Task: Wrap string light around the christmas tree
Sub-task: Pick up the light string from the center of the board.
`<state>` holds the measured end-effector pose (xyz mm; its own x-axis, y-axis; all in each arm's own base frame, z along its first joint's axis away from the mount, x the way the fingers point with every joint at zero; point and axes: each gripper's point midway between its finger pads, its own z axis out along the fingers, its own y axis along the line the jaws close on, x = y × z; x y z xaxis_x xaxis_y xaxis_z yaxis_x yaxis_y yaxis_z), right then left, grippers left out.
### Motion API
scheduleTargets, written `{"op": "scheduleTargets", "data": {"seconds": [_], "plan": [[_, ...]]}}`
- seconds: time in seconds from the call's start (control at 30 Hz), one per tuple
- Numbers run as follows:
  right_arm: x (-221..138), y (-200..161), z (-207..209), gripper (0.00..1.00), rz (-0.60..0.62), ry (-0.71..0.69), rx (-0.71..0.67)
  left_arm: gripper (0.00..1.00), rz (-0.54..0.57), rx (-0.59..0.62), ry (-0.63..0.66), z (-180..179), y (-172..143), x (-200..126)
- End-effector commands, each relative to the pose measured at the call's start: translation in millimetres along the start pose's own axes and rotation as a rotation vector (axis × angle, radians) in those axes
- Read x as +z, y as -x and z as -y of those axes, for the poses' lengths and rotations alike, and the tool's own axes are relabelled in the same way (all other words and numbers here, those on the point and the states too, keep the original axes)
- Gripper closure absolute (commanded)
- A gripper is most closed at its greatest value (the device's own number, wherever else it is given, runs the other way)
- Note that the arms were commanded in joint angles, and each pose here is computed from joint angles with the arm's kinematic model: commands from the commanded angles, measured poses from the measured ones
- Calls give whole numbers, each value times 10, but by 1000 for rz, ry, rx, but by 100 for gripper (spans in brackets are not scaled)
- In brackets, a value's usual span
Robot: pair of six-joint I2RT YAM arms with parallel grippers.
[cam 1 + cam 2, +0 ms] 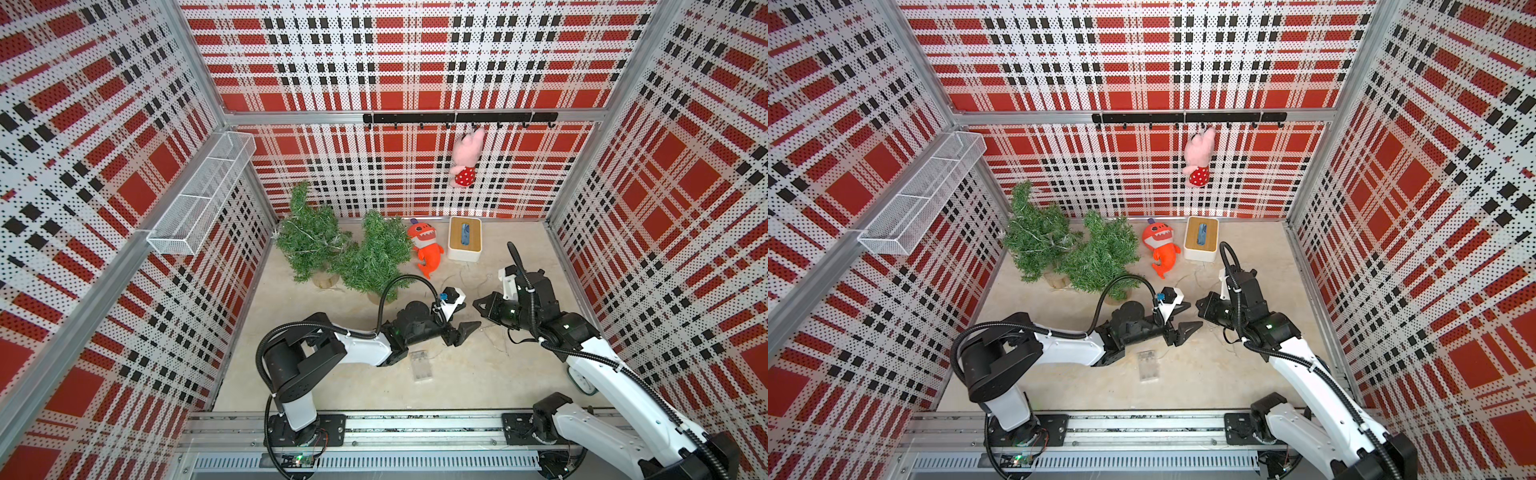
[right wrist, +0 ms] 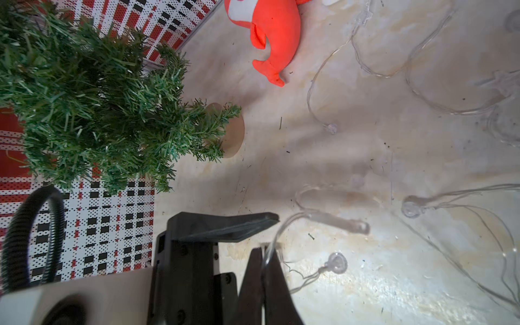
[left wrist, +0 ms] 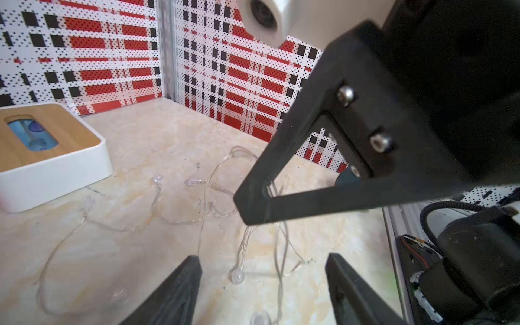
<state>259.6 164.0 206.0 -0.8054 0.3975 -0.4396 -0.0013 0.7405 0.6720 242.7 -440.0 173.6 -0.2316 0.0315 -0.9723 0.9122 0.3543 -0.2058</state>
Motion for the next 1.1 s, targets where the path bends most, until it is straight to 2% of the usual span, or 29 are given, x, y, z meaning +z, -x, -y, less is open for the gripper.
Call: {"op": "scheduleTargets", "data": {"seconds": [0.0, 0.07, 0.3, 0.4, 0.47, 0.53, 0.6, 0.7, 0.87, 1.07], "plan": [[-63, 28, -125, 100, 8, 42, 10, 32, 33, -10, -68, 81, 98, 97], [-64, 27, -131, 100, 12, 51, 15, 42, 27, -24, -72, 81, 72, 120], [-79, 103, -155, 96, 50, 53, -19, 99, 58, -121, -75, 103, 330, -136], [-55, 132, -253, 91, 49, 95, -46, 100, 57, -138, -62, 156, 504, -303], [-47, 141, -344, 84, 40, 136, -81, 100, 60, -148, -33, 159, 636, -406], [-68, 167, -412, 71, 38, 153, -129, 100, 62, -154, 12, 138, 776, -520], [-85, 185, -411, 52, 39, 151, -157, 100, 66, -153, 48, 123, 944, -638], [-87, 223, -307, 37, 32, 131, -164, 100, 46, -151, 63, 142, 1145, -730], [-36, 333, 306, 29, 65, -59, -94, 100, -8, -137, 61, 200, 1350, -801], [70, 103, 947, 24, 19, -315, 14, 100, 7, -122, 60, 218, 1562, -919]]}}
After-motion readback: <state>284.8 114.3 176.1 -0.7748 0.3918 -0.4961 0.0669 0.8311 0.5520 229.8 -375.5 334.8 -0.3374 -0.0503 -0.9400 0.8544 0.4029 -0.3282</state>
